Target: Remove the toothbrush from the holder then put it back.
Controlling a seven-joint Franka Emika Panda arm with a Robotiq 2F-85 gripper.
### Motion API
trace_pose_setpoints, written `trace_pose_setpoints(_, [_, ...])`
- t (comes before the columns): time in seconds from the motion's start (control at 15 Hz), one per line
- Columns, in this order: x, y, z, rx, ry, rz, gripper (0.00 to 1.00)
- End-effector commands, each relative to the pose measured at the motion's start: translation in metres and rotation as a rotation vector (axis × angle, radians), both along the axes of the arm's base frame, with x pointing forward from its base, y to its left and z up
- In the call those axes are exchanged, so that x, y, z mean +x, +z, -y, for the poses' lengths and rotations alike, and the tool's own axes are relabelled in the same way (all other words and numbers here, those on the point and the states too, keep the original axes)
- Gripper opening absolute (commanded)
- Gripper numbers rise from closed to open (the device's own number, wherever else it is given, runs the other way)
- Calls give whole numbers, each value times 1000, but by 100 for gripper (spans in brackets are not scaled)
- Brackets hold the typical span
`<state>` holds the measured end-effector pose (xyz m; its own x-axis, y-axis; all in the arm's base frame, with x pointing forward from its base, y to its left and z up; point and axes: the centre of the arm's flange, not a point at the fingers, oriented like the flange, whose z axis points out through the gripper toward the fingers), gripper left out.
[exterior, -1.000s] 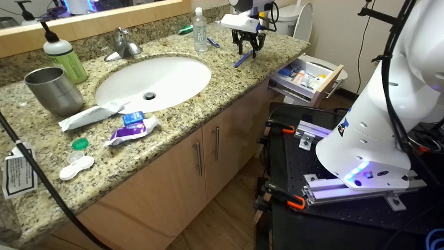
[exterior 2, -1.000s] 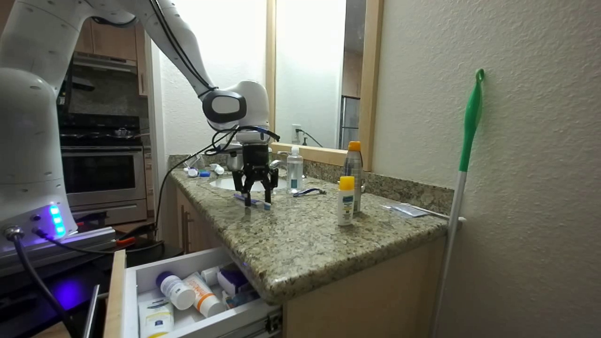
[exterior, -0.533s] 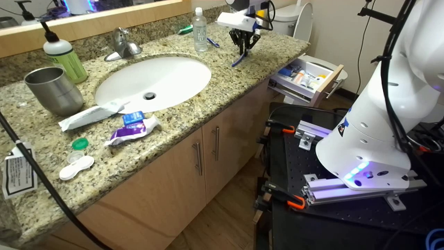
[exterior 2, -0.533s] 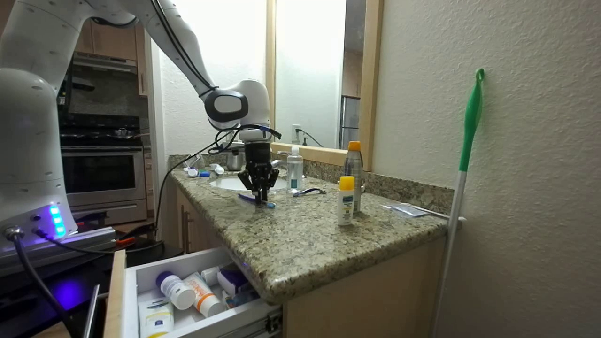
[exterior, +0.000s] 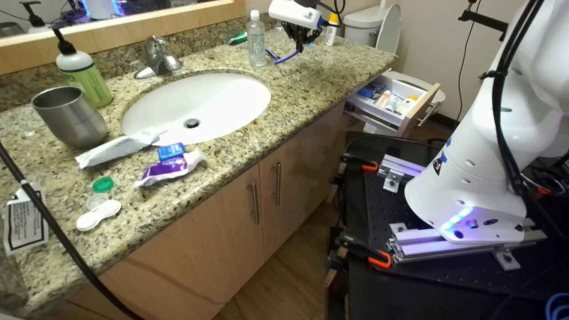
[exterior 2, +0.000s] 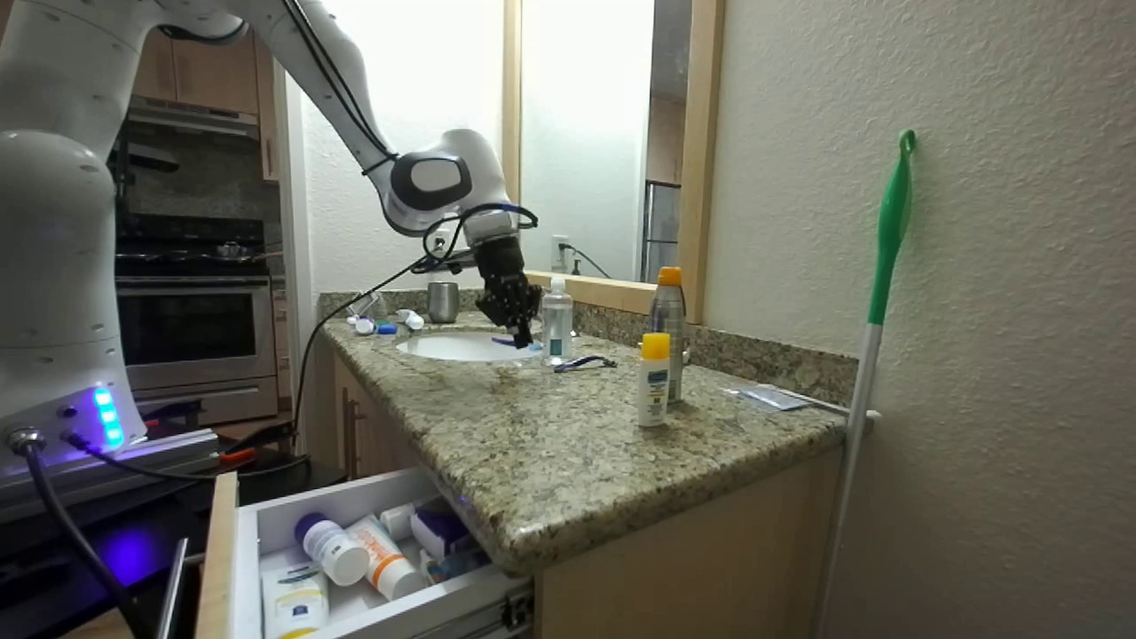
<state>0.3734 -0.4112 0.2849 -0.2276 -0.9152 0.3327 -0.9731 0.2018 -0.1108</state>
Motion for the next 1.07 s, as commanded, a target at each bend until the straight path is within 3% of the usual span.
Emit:
trace_pose_setpoints(0.0, [-6,85,-38,-173,122,13,2])
trace_pose_setpoints(0.33, [12,159,-69,-425,320,3,2])
trace_pose_setpoints(0.53, [31,203,-91,-498,445,151,2])
trace_pose_setpoints(0.6, [52,174,-45,-486,398,73,2])
trace_pose_setpoints(0.67, [53,185,-52,-492,404,106,8])
trace_pose_setpoints(0.87, [50,181,-47,-489,396,91,8])
trace_pose_setpoints(0.93, [50,179,-47,-488,396,85,2])
trace_pose_setpoints(1.0, [57,181,-67,-560,434,97,2])
